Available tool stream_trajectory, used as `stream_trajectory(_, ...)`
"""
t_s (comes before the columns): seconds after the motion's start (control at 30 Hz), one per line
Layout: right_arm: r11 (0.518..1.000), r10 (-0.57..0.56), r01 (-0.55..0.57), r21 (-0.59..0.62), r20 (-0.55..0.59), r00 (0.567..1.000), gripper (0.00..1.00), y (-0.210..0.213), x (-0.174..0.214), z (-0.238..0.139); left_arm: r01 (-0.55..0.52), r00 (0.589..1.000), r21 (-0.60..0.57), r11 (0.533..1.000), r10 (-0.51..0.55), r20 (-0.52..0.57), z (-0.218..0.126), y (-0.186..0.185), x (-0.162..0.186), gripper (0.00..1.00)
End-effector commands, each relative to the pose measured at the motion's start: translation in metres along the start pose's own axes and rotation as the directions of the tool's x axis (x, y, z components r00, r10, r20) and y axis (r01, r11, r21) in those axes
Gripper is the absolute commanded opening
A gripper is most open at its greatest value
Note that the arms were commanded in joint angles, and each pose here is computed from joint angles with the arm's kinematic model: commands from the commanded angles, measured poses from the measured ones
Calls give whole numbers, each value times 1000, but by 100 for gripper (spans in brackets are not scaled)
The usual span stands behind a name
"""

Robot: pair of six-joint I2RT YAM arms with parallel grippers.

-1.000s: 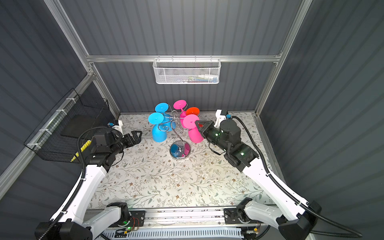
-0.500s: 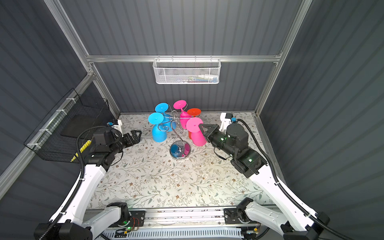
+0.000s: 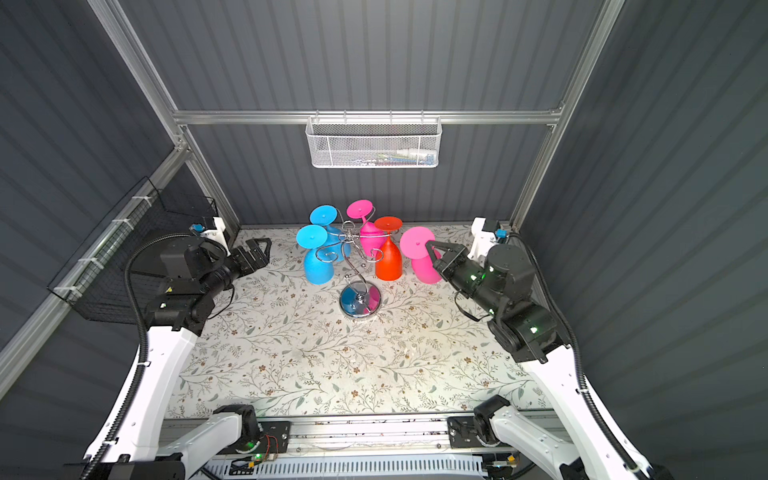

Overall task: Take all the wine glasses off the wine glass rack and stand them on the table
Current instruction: 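Lift the pink glass up away from the rack with the right gripper, then bring the pink glass toward the left gripper while the left arm reaches in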

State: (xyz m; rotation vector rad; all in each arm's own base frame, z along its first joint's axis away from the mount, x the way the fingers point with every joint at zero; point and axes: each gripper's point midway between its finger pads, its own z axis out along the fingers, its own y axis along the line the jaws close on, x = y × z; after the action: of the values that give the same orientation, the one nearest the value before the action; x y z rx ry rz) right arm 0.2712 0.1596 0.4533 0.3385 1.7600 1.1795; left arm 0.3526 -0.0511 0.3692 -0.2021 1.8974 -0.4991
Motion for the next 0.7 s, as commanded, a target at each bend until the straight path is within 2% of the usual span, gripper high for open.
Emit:
stream_trajectory(0.0,951,-277,279,-129,41,960,0,52,-24,-15,31,999,168,985,-34,15,-5,-42,-30,100)
stream_trajectory(0.07,893,-405,412,-181,75,911,0,73,-32,-14,62,998,299,952,-69,12,-5,-69,-46,100)
stream_trajectory(0.13,805,-530,542,-240,118,840,0,90,-32,-14,97,993,418,903,-118,24,-12,-96,-69,100)
stream_trajectory(0.23,669,-658,684,-291,196,727,0,105,-30,-12,158,983,587,794,-185,-14,-18,-130,-89,100)
stream_trajectory(0.3,562,-731,759,-329,230,642,0,112,-23,-11,164,983,686,709,-178,-52,-24,-157,-95,99)
stream_trajectory(0.47,350,-833,857,-378,293,469,0,115,-6,-6,110,994,811,575,-43,-104,-34,-214,-75,99)
stream_trajectory(0.53,245,-854,878,-410,336,396,0,116,6,-8,146,988,846,512,-26,-155,-32,-227,-62,100)
stream_trajectory(0.6,158,-868,884,-439,365,337,0,115,17,-9,200,978,882,426,-31,-207,-33,-240,-53,99)
stream_trajectory(0.67,103,-879,883,-457,374,296,0,111,26,-7,220,974,901,373,-32,-225,-36,-249,-50,98)
